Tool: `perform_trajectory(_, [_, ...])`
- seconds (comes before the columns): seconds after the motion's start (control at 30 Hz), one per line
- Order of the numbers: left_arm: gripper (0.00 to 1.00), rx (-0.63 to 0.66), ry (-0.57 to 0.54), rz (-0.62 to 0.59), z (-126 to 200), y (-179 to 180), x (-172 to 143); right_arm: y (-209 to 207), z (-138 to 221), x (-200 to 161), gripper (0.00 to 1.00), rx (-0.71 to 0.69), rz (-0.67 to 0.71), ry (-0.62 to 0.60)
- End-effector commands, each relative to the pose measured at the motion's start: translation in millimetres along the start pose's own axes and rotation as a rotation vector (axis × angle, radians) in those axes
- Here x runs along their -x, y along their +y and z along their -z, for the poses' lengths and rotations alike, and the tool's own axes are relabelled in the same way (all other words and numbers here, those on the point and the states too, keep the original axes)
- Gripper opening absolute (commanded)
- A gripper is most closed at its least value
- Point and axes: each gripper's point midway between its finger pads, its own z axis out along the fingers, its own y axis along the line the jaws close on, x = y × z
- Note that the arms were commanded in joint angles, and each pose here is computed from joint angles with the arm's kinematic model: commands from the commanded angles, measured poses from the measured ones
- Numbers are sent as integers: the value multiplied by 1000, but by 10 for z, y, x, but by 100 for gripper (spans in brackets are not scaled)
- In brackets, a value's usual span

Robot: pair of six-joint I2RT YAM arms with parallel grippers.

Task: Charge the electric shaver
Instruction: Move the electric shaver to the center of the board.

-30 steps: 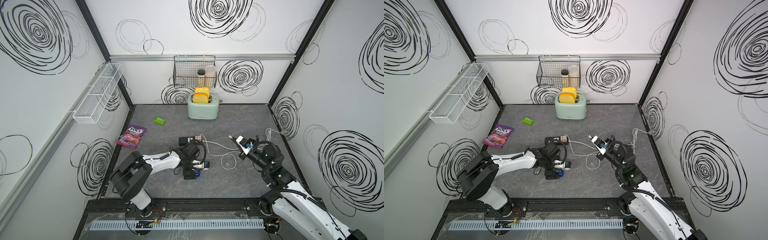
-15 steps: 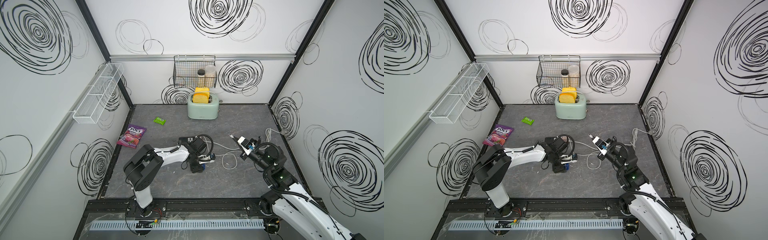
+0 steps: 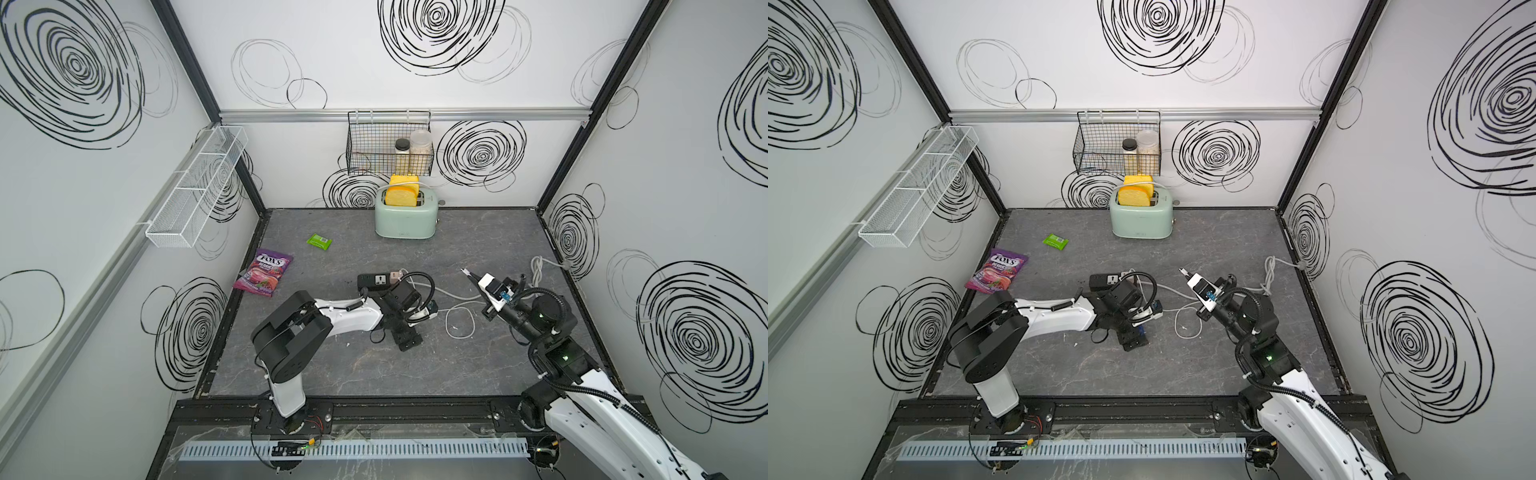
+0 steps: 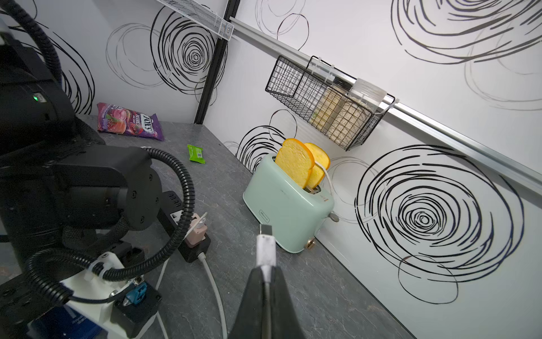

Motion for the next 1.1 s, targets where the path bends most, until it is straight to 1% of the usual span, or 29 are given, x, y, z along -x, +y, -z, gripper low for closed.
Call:
perform_trajectory(0.0, [88,28,79,72,-31,-24,-319,4,26,-9,0,0,4,2])
perform_trajectory(0.07, [89,57,47,77,32,8,-282,3,40,27,0,4,7,-5])
perform_trajectory(0.17, [90,66,-29,92,137,7,-145,-16,76,72,0,-6,16,-14])
perform_trajectory(0.27, [90,62,-84,135,209,-4,9,-22,107,85,0,-13,12,-20])
perform_trajectory(0.37, [91,72,-144,174,254,-47,71,0,135,90,0,-8,1,-30])
perform_trajectory(0.4, [100,72,-171,185,265,-69,72,16,139,90,0,-2,1,-35])
perform_trajectory(0.43, [97,74,-200,194,284,-89,67,23,146,99,0,1,3,-41])
perform_trajectory(0.53, [97,79,-286,206,341,-135,33,39,161,106,0,8,3,-44])
perform_trajectory(0.63, [97,115,-378,219,433,-106,-15,54,180,123,0,19,9,-44])
perform_trajectory(0.73, [97,124,-467,187,530,-130,-43,59,194,136,0,20,13,-50])
perform_trajectory(0.87, [97,136,-506,144,557,-114,-94,59,195,157,0,18,6,-67])
perform_trajectory(0.97, [97,148,-518,144,538,-50,-176,75,183,179,0,28,7,-84])
perform_trajectory(1.07, [97,151,-555,151,553,10,-204,80,172,191,0,34,8,-88])
